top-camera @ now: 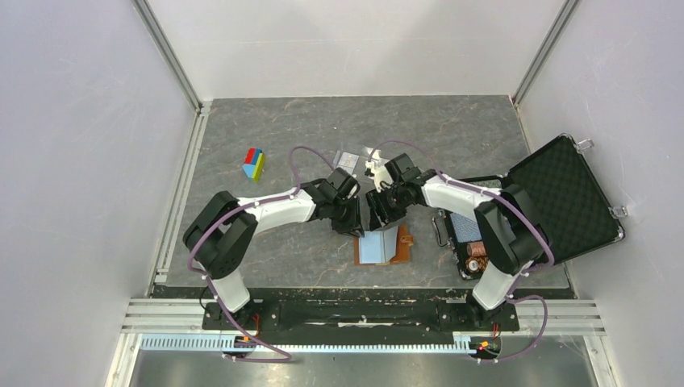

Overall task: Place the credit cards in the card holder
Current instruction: Place the card holder at the center of the board.

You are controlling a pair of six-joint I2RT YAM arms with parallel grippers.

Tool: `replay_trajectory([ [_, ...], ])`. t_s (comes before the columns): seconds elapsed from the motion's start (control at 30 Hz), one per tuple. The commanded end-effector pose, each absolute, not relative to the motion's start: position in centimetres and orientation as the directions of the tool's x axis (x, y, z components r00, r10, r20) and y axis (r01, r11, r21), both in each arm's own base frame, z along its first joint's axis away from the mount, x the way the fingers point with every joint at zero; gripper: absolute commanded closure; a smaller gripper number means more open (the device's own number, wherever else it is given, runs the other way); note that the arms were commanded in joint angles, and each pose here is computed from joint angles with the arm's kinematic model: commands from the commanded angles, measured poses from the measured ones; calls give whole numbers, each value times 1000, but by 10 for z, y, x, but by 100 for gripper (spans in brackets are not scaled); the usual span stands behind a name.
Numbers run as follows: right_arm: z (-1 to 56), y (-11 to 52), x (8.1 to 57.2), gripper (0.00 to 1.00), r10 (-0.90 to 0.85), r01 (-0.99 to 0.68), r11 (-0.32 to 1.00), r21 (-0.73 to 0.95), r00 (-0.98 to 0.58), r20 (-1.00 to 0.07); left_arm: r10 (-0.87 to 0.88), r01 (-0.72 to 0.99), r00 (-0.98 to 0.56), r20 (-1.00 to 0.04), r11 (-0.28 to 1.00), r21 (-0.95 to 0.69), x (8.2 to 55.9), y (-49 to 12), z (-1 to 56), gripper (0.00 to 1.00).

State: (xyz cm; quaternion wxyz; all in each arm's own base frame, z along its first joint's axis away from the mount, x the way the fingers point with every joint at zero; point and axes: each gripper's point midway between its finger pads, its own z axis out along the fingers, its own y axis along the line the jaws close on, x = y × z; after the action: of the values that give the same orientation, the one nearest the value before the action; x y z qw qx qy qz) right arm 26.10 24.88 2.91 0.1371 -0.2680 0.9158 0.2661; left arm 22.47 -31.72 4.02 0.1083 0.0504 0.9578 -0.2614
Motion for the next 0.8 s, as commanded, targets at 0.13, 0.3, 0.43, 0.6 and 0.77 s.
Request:
replay_trajectory([
  [0.13, 61, 235, 241, 49, -421, -591, 702, 396, -794, -438, 33, 141, -977, -210, 840, -524, 219, -331, 40, 79],
  [0.3, 50, 226, 214, 60, -469, -608, 667, 431, -792, -390, 32, 111, -986, -166, 861, -497, 215, -327, 25, 89],
  [0.43, 29, 204, 198, 88, -510, -588, 710, 387, -809, -294, 21, 82, -989, -143, 896, -435, 212, -314, 14, 97],
  [0.6, 3, 167, 197, 100, -509, -541, 809, 232, -841, -183, 8, 55, -992, -122, 920, -389, 209, -305, 5, 98],
  [0.77, -22, 142, 196, 100, -513, -523, 844, 117, -852, -103, 12, 54, -993, -113, 926, -375, 209, -305, 1, 98],
])
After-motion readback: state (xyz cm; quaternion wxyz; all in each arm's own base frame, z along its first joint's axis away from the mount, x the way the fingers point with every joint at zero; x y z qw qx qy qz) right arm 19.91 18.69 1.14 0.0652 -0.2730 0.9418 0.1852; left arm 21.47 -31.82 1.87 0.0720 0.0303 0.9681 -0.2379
